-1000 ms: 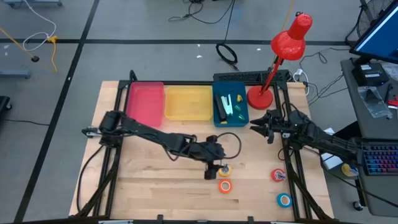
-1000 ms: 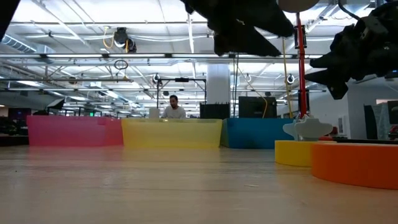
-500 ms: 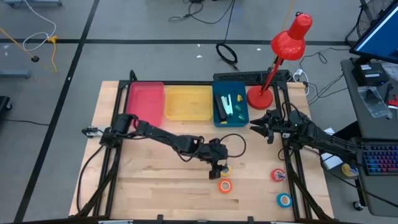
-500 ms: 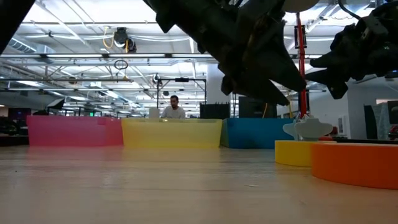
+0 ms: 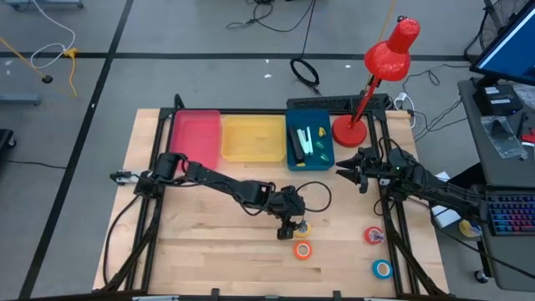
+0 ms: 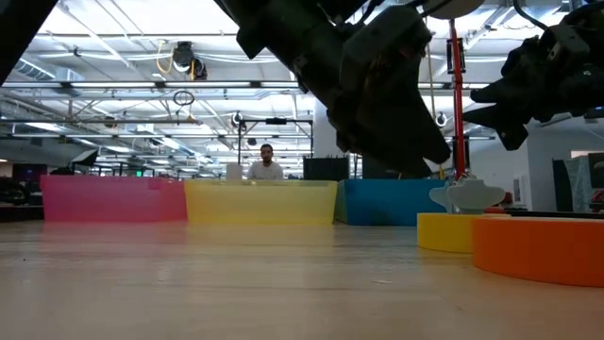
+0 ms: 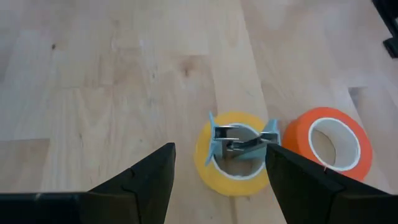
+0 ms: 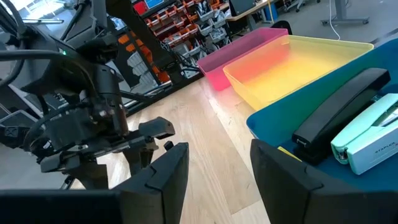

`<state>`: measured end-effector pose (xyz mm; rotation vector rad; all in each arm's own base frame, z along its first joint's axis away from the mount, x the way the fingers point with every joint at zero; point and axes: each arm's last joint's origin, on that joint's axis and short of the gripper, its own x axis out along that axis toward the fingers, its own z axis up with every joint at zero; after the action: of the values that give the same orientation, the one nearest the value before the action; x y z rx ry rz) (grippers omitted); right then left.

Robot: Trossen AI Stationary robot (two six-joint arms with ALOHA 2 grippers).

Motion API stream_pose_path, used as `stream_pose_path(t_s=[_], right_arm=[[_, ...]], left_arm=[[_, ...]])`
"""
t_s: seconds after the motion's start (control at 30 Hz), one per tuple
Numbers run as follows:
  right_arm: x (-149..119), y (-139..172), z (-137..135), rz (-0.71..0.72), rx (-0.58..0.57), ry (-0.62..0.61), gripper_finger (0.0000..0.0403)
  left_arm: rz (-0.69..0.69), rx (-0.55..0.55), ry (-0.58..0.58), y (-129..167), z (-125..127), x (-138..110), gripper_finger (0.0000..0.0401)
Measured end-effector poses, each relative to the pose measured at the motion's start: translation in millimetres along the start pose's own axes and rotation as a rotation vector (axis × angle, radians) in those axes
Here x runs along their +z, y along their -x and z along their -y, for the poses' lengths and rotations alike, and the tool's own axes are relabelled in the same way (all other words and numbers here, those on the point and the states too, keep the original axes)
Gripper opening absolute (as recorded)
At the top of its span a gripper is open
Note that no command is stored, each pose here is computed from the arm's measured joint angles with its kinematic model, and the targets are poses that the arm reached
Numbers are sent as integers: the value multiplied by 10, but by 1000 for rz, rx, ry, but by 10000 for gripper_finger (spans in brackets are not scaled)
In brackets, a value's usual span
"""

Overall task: Pick and place Stapler, Stapler remover, tape
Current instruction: Put the blue stapler remover into the red bin

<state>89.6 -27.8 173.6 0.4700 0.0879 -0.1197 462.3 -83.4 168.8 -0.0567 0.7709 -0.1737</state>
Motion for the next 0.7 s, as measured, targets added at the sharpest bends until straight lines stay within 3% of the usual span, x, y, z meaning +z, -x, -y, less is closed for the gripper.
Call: stream_pose_path(t_s=[0.7], right_arm=[[0, 0, 1, 0, -1, -6, 165]], left_arm=[[-13, -16, -51, -139, -114, -81, 248]])
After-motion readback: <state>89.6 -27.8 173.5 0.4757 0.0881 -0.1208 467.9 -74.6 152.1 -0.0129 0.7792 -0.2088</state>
